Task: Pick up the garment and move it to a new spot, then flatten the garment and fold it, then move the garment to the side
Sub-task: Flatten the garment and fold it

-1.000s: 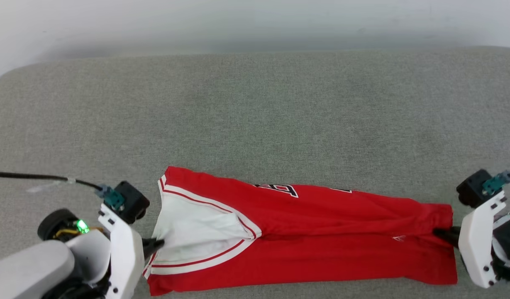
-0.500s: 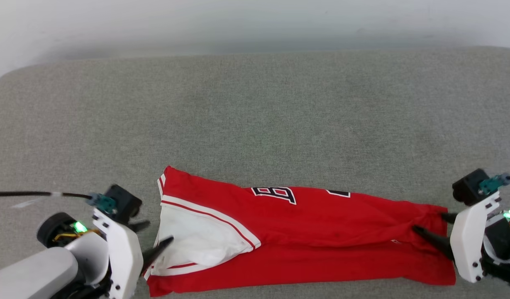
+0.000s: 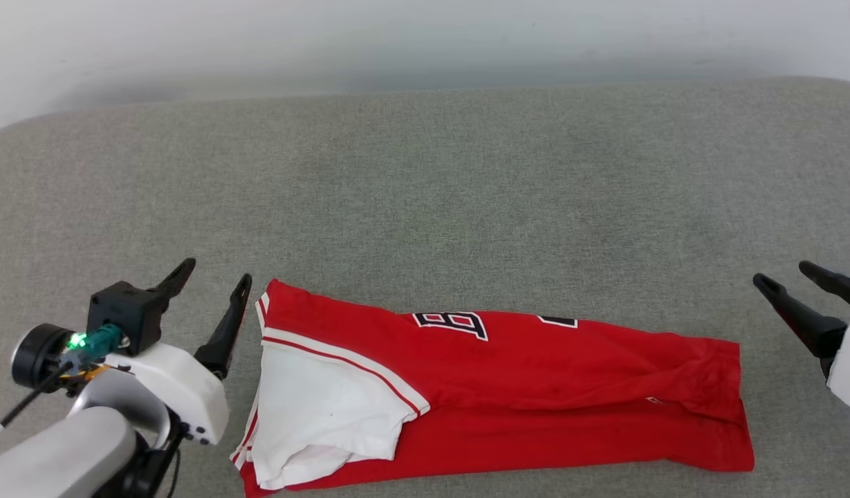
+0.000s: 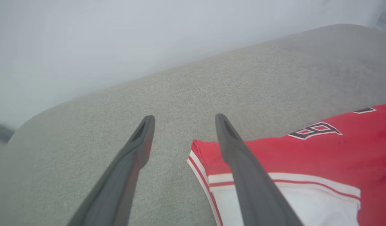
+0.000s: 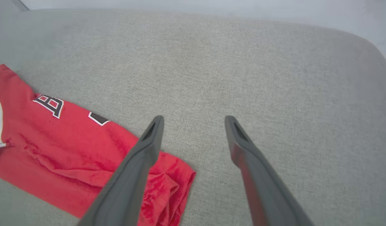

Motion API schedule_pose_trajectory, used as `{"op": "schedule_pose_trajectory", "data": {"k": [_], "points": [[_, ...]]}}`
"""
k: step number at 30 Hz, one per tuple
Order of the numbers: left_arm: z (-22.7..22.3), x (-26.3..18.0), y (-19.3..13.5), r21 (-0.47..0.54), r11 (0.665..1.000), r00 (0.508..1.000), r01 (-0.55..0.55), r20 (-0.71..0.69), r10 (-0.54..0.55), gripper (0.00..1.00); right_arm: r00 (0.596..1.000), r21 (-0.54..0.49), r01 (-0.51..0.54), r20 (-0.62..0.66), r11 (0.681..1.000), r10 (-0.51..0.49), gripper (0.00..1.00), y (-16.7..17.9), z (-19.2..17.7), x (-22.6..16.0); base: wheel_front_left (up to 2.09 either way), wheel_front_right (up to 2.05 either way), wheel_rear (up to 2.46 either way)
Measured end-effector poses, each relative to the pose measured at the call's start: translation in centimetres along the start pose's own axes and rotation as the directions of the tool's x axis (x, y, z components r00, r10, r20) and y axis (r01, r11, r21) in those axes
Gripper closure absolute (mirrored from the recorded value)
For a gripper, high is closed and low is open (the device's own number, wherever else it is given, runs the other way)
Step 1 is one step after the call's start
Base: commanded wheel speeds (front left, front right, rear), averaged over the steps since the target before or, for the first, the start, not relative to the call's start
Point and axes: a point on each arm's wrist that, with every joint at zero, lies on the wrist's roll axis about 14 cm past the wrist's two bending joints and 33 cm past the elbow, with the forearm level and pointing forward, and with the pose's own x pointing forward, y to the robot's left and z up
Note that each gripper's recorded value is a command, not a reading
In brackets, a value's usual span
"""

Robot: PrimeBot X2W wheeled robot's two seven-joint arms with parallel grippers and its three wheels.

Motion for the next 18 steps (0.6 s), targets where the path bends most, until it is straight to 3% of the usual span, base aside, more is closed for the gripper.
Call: {"op": "schedule_pose_trajectory", "data": {"k": [6,10,18], "points": [[1.4,0.6,0.5,-0.01,0.991,0.985,-0.132,0.106,0.133,0.0,0.997,0.116,0.069,-0.027,0.991,-0.066,0.0,-2.2,-1.9,-0.4,0.0,0.0,0.0],[1.6,-0.3,1.6,-0.027,0.965,0.949,-0.262,0.176,0.262,0.0,0.993,0.217,0.094,-0.095,0.972,-0.075,0.0,-2.2,-5.0,-0.3,0.0,0.0,0.0],[0.8,-1.9,3.0,-0.066,0.916,0.889,-0.396,0.223,0.4,0.0,0.978,0.361,0.079,-0.206,0.929,-0.003,0.0,0.1,-9.5,0.4,0.0,0.0,0.0]]}}
